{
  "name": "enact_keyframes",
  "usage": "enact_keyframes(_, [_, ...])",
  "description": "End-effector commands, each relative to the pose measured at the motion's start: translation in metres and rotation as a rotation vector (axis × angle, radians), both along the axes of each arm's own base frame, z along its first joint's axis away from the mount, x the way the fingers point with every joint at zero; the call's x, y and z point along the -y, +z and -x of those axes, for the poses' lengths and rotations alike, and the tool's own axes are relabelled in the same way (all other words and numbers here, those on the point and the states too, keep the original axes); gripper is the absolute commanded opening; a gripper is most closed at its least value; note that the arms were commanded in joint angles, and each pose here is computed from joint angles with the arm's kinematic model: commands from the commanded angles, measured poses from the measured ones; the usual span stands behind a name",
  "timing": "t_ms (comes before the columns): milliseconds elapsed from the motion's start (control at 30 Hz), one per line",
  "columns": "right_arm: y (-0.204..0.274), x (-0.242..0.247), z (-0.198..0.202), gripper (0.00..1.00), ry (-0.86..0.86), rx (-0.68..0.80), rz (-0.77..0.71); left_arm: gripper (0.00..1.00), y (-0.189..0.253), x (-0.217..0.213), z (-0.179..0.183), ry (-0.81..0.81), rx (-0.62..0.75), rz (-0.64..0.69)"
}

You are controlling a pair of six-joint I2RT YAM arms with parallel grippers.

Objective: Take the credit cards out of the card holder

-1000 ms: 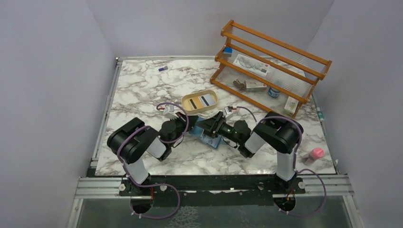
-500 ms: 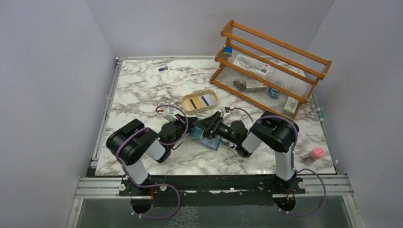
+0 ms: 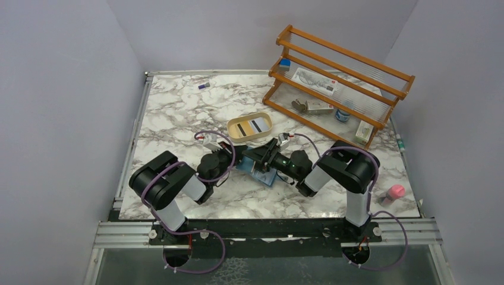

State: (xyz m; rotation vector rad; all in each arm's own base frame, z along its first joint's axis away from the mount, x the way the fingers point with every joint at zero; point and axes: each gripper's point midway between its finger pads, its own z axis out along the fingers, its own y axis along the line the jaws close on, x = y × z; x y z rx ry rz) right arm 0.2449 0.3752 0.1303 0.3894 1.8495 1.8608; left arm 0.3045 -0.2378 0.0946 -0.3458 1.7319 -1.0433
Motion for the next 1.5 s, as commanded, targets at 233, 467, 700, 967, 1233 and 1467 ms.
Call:
enact_keyframes(233, [0.064,0.001,0.014,0.76,0.043,0.104,-0.141,0.0,-0.024,-0.007,0.005,-0.013,-0.054,-0.091])
enact_keyframes(467, [0.066,0.003,0.017,0.75,0.049,0.1,-0.144,0.0,-0.027,-0.01,0.004,-0.011,-0.063,-0.094])
enact_keyframes(700, [0.074,0.008,0.019,0.75,0.043,0.11,-0.142,0.0,-0.028,-0.012,0.004,-0.008,-0.065,-0.098])
enact_keyframes(967, [0.079,0.012,0.02,0.74,0.04,0.12,-0.132,0.0,-0.029,-0.014,0.004,-0.004,-0.068,-0.102])
enact_keyframes(1233, [0.064,0.014,0.022,0.64,0.045,0.092,-0.093,0.0,-0.028,-0.015,0.003,-0.003,-0.064,-0.104])
enact_keyframes(1467, [0.028,-0.004,0.024,0.01,0.136,0.019,-0.007,0.0,-0.025,-0.013,0.003,-0.013,-0.059,-0.107])
